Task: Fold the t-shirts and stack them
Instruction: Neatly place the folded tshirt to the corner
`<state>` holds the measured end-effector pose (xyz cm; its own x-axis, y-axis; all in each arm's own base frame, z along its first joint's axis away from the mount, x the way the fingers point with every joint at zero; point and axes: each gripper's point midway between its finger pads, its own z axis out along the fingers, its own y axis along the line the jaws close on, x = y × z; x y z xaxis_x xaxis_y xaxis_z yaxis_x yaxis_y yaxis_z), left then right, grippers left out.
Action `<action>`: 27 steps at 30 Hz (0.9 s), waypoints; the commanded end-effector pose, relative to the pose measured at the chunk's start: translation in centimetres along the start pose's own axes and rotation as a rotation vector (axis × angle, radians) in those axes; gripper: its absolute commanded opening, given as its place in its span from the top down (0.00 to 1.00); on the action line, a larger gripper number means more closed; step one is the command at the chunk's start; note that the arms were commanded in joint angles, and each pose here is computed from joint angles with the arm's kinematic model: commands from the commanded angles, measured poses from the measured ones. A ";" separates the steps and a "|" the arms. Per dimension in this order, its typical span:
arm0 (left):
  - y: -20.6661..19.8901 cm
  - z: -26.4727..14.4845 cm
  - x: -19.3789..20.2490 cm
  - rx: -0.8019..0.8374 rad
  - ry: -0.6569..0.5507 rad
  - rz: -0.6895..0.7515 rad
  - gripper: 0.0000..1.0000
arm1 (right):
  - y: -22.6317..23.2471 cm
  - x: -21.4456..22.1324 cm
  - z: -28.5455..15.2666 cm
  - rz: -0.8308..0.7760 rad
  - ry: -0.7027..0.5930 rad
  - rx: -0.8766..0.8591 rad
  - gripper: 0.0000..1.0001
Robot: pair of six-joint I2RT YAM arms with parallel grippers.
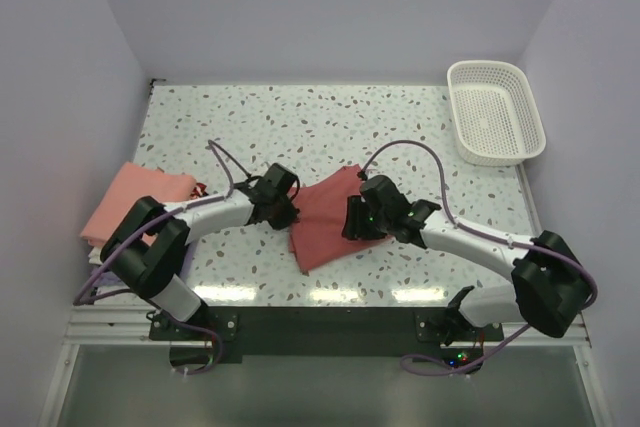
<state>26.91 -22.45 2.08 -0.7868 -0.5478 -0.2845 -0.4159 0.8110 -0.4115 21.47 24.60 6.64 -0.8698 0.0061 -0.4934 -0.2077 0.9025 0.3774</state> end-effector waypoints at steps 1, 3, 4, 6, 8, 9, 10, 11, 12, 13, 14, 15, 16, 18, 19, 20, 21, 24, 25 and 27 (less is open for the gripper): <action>3.3 -2.6 -2.0 -0.243 -0.067 -0.109 1.00 | 1.1 -2.0 -2.1 0.005 -0.068 -0.020 0.53; 3.5 -3.9 -3.8 -0.320 -0.111 -0.153 1.00 | 1.4 -2.7 -3.1 0.006 -0.093 -0.028 0.53; 3.6 -4.2 -4.5 -0.341 -0.123 -0.170 1.00 | 1.1 -2.7 -3.4 0.003 -0.094 -0.015 0.53; 3.3 -4.9 -6.6 -0.368 -0.133 -0.207 1.00 | 1.3 -3.1 -4.2 -0.002 -0.109 -0.020 0.53; 2.5 -5.3 -8.5 -0.361 -0.142 -0.232 1.00 | 1.2 -3.1 -4.6 -0.001 -0.112 -0.016 0.52; 3.0 -5.6 -9.7 -0.376 -0.151 -0.254 1.00 | 1.2 -3.2 -5.0 -0.001 -0.121 -0.022 0.52; 3.0 -5.8 -10.6 -0.377 -0.160 -0.266 1.00 | 1.2 -3.2 -5.2 0.000 -0.122 -0.019 0.52; 2.4 -6.0 -11.7 -0.367 -0.174 -0.281 1.00 | 1.1 -3.1 -5.3 0.000 -0.123 -0.019 0.52; 3.0 -6.3 -12.9 -0.380 -0.181 -0.302 1.00 | 1.1 -3.2 -5.5 0.003 -0.128 -0.022 0.52; 3.1 -6.5 -13.7 -0.388 -0.188 -0.314 1.00 | 1.0 -3.0 -5.6 0.005 -0.123 -0.020 0.52; 3.0 -6.7 -15.5 -0.387 -0.209 -0.345 1.00 | 0.9 -2.9 -5.6 0.003 -0.122 -0.019 0.52; 3.4 -6.9 -16.0 -0.406 -0.205 -0.348 1.00 | 0.9 -2.9 -5.7 0.003 -0.122 -0.019 0.52; 3.5 -7.0 -16.7 -0.411 -0.207 -0.356 1.00 | 0.9 -2.7 -5.8 0.006 -0.120 -0.019 0.52; 3.9 -7.4 -18.9 -0.426 -0.215 -0.386 1.00 | 0.8 -2.7 -5.9 0.007 -0.119 -0.020 0.52; 4.1 -7.6 -19.7 -0.430 -0.220 -0.397 1.00 | 0.9 -2.7 -6.0 0.004 -0.119 -0.022 0.52; 3.9 -7.8 -20.8 -0.421 -0.235 -0.409 1.00 | 0.9 -2.8 -6.1 0.004 -0.121 -0.024 0.52; 4.8 -8.2 -21.9 -0.434 -0.242 -0.425 1.00 | 0.9 -2.7 -6.1 0.004 -0.119 -0.022 0.52; 6.1 -9.2 -24.6 -0.451 -0.259 -0.466 1.00 | 1.0 -2.7 -6.2 0.004 -0.118 -0.029 0.52; 6.4 -9.6 -25.2 -0.457 -0.264 -0.476 1.00 | 1.0 -2.7 -6.2 0.001 -0.118 -0.029 0.52; 7.7 -10.8 -27.0 -0.472 -0.281 -0.503 1.00 | 1.0 -2.7 -6.1 0.001 -0.114 -0.026 0.52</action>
<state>39.98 -2.55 13.46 -0.3568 -0.8661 -0.3501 -0.8842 0.4340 -0.1727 20.26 22.52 11.41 -0.8366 0.0377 -0.5466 -0.2114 0.8982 0.3855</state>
